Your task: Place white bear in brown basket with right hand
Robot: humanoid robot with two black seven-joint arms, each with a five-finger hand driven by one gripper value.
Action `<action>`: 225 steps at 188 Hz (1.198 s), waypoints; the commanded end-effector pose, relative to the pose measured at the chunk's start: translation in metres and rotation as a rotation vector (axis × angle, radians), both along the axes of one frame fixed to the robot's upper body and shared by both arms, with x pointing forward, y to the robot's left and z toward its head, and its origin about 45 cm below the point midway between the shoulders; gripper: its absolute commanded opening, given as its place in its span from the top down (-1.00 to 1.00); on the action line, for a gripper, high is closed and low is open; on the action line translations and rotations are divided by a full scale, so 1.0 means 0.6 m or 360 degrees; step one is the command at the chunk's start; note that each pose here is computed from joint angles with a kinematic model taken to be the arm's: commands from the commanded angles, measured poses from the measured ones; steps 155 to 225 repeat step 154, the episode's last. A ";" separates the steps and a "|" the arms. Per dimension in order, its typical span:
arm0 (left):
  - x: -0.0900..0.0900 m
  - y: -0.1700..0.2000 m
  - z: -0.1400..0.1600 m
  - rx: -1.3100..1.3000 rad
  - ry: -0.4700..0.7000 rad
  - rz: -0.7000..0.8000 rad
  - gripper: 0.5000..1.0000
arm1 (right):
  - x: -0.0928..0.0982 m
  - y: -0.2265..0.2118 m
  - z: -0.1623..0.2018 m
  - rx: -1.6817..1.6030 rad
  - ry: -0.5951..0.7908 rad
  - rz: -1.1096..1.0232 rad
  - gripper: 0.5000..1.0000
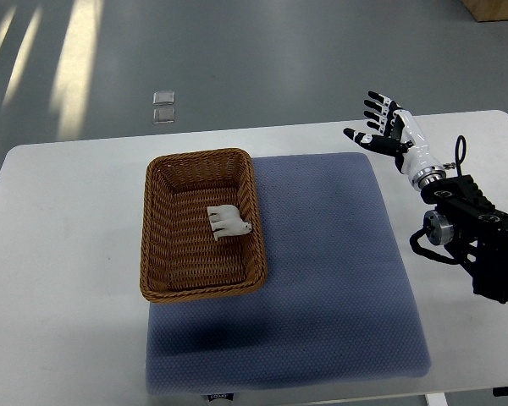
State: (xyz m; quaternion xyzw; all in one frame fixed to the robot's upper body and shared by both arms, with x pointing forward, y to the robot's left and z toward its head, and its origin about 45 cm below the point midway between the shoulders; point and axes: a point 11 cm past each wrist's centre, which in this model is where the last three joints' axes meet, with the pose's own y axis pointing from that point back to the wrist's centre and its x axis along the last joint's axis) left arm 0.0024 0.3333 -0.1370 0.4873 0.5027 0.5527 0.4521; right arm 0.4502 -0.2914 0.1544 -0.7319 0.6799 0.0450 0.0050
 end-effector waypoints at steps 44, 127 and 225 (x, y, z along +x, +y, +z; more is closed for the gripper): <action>0.000 0.000 0.000 0.0000 0.0000 0.0000 -1.00 | -0.012 -0.024 -0.015 0.0449 0.0051 -0.0109 -0.60; 0.000 0.000 0.000 0.0000 0.0000 0.0000 -1.00 | -0.018 -0.027 -0.017 0.0478 0.0038 -0.0071 -0.69; 0.000 -0.001 0.000 -0.0002 0.0000 0.0000 -1.00 | -0.019 -0.029 -0.018 0.0473 0.0034 -0.0076 -0.69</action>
